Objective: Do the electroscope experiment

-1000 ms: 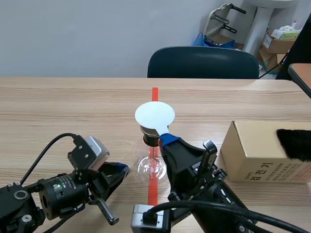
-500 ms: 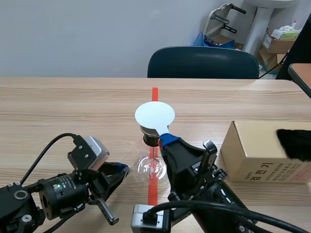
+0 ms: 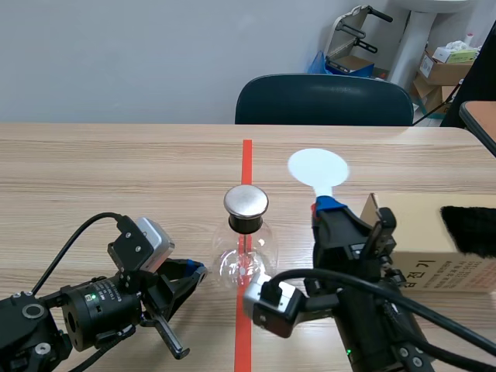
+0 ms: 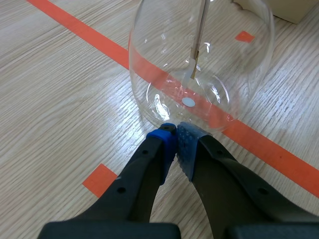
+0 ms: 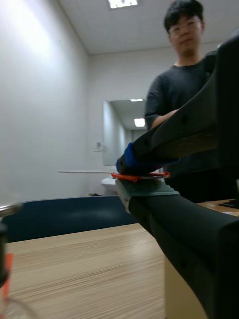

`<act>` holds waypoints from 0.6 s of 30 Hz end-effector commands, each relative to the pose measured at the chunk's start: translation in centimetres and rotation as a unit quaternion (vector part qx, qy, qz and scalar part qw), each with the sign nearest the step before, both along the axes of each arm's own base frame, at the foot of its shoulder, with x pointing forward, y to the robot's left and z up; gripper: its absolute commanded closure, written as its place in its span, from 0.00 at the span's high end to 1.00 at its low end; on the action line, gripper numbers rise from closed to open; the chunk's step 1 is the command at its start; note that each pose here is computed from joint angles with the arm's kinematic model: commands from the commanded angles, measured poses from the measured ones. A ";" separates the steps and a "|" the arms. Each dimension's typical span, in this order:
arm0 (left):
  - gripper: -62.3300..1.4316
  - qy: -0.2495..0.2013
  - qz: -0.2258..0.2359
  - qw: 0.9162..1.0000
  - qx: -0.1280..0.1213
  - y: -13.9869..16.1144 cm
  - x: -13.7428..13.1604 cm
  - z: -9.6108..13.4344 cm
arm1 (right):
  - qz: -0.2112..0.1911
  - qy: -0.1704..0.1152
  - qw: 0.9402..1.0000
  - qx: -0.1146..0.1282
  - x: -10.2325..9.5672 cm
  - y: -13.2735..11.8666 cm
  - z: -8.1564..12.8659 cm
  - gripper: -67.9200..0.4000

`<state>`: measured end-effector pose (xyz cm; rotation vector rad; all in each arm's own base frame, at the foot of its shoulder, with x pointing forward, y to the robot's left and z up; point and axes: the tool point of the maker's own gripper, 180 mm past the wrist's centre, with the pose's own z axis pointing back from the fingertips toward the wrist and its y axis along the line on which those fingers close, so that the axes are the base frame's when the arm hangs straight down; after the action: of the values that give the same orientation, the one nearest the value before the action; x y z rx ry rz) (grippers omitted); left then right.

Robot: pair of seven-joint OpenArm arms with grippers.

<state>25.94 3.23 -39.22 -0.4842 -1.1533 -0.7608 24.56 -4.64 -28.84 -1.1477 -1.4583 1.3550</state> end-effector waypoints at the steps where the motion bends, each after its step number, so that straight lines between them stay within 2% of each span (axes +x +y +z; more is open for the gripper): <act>1: 0.09 -0.011 0.000 1.000 -0.012 -0.3 0.4 0.9 | -0.023 -0.017 1.000 0.004 0.7 -1.0 0.9 0.02; 6: 0.09 -0.014 -0.006 1.000 -0.005 -0.4 0.3 0.7 | -0.095 -0.016 0.995 0.012 1.0 -3.6 0.9 0.02; 10: 0.09 -0.014 -0.006 1.000 -0.004 -0.4 0.3 0.7 | -0.138 -0.016 0.990 0.016 1.0 -5.1 0.9 0.02; 14: 0.09 -0.014 -0.006 1.000 -0.004 -0.4 0.3 0.7 | -0.157 -0.015 0.987 0.018 1.0 -5.8 0.9 0.02; 18: 0.09 -0.014 -0.006 1.000 -0.004 -0.4 0.3 0.7 | -0.158 -0.015 0.987 0.018 1.0 -5.9 0.9 0.02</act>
<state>25.79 3.18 -39.39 -0.4751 -1.1484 -0.7866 25.11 -10.11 -28.82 -1.2918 -1.2366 1.1205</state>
